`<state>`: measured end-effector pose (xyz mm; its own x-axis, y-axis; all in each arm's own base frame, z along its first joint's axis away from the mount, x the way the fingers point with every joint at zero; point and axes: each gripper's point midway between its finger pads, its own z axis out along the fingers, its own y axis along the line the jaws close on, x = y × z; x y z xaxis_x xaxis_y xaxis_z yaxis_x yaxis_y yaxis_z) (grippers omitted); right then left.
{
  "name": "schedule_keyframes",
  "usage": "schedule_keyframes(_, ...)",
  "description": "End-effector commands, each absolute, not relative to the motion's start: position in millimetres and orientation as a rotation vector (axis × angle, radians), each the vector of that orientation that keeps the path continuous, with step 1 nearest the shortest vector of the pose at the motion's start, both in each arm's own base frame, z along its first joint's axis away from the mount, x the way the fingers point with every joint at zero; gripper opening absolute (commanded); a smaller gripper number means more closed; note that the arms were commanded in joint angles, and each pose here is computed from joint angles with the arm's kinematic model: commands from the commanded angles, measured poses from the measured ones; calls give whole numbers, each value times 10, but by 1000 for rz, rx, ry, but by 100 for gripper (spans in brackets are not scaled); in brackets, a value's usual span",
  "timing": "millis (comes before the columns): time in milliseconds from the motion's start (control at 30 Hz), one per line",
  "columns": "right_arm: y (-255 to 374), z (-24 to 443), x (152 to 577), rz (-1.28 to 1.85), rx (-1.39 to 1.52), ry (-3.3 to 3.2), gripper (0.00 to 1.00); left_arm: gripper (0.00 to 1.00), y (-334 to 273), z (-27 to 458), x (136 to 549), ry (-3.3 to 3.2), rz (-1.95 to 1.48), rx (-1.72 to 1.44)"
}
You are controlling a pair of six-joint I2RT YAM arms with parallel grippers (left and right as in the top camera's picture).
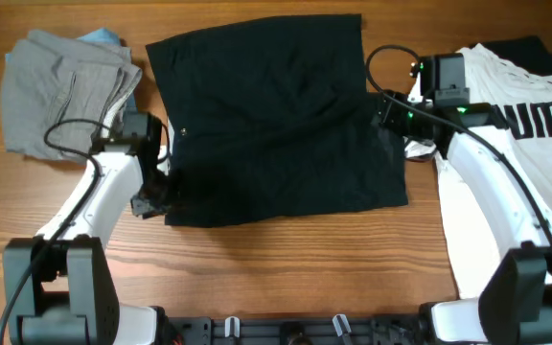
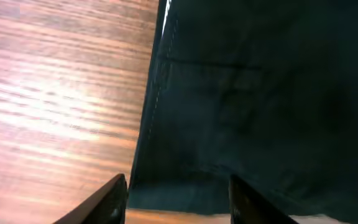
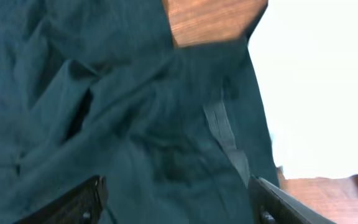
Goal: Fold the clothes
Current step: 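Pinch the shorts' side edges with both grippers and straighten them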
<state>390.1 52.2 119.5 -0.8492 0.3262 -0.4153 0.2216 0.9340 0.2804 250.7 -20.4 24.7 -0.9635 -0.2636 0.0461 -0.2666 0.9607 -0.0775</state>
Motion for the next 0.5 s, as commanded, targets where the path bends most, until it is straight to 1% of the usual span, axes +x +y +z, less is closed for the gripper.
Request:
schedule_keyframes(0,585,1264,3803,357,345,2654,77,47,-229,108,2497,-3108,164,406)
schedule_keyframes(33,619,1260,3780,378,318,2665,77,42,-230,96,2517,-3118,168,407)
schedule_keyframes(67,644,1254,3755,395,301,2677,76,28,-245,96,2519,-3118,181,406)
schedule_keyframes(100,645,1251,3747,394,295,2680,77,22,-260,98,2508,-3112,194,405)
schedule_keyframes(133,645,1248,3743,392,291,2682,77,9,-270,100,2497,-3106,202,404)
schedule_keyframes(167,644,1245,3736,390,284,2685,77,4,-274,103,2465,-3092,202,404)
schedule_keyframes(233,643,1238,3722,389,285,2692,77,4,-270,189,2421,-3062,199,409)
schedule_keyframes(300,642,1233,3713,388,286,2696,77,4,-235,379,2474,-3063,200,431)
schedule_keyframes(367,642,1234,3714,388,286,2696,77,4,-193,639,2614,-3111,215,458)
schedule_keyframes(467,642,1231,3707,388,288,2699,77,4,-166,1066,2969,-3285,265,470)
